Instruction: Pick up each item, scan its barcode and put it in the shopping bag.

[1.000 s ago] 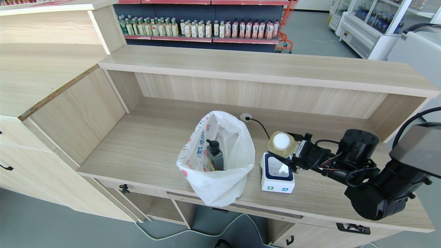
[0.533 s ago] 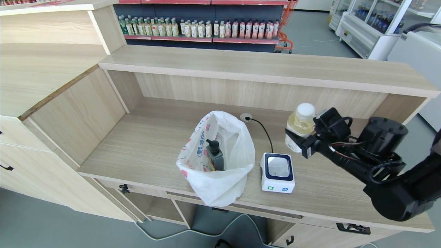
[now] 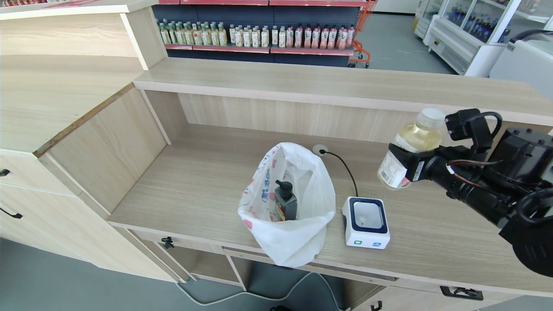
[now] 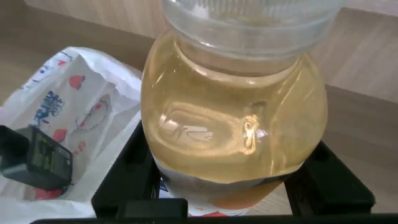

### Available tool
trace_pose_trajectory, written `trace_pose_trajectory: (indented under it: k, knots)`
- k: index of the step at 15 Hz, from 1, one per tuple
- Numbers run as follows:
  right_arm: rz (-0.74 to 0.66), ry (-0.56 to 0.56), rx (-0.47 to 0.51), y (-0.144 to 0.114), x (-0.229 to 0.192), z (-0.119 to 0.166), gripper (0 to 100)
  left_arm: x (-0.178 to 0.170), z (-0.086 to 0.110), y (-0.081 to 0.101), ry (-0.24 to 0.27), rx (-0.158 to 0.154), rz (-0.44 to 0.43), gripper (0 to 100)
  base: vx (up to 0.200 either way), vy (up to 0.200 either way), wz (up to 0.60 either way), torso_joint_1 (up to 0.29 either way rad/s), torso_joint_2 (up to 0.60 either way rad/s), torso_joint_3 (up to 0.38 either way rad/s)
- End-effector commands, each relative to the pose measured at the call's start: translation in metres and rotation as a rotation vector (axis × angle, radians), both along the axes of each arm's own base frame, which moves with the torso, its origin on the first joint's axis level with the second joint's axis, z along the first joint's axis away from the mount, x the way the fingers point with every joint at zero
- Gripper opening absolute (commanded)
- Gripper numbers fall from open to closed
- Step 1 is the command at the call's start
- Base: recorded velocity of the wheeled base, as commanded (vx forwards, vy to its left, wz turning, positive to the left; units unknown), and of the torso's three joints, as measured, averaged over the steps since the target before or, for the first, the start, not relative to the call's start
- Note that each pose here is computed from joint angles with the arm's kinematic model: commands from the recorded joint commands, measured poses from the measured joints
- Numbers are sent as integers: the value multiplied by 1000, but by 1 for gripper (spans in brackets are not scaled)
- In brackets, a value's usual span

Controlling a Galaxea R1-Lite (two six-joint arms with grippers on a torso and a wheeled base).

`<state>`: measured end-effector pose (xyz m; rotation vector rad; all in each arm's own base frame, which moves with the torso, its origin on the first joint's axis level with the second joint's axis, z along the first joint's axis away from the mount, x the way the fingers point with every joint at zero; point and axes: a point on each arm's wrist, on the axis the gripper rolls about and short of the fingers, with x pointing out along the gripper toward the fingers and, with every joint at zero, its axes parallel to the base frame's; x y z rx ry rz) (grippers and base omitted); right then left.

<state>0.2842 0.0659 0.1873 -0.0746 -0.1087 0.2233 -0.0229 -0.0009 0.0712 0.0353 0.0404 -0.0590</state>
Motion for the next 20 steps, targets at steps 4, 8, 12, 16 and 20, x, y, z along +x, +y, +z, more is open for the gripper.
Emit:
trace_pose_trajectory:
  k: [4,8,12,16,20]
  knots:
    - [43,-31,79,16,37,5,0,0,0,0,2,-1,0,100,0,200,0,-1,1,0]
    - [138,12,61,37,80,-24,0,0,0,0,2,-4,0,100,0,50,0,1,1,2]
    - [185,33,56,57,102,-48,0,0,0,0,2,-4,0,100,0,0,0,0,0,0]
    - [268,37,44,69,103,-54,0,0,0,0,2,-4,0,100,0,0,0,0,0,0]
    - [323,51,21,76,106,-64,0,0,0,0,2,-4,0,100,0,0,0,0,0,0]
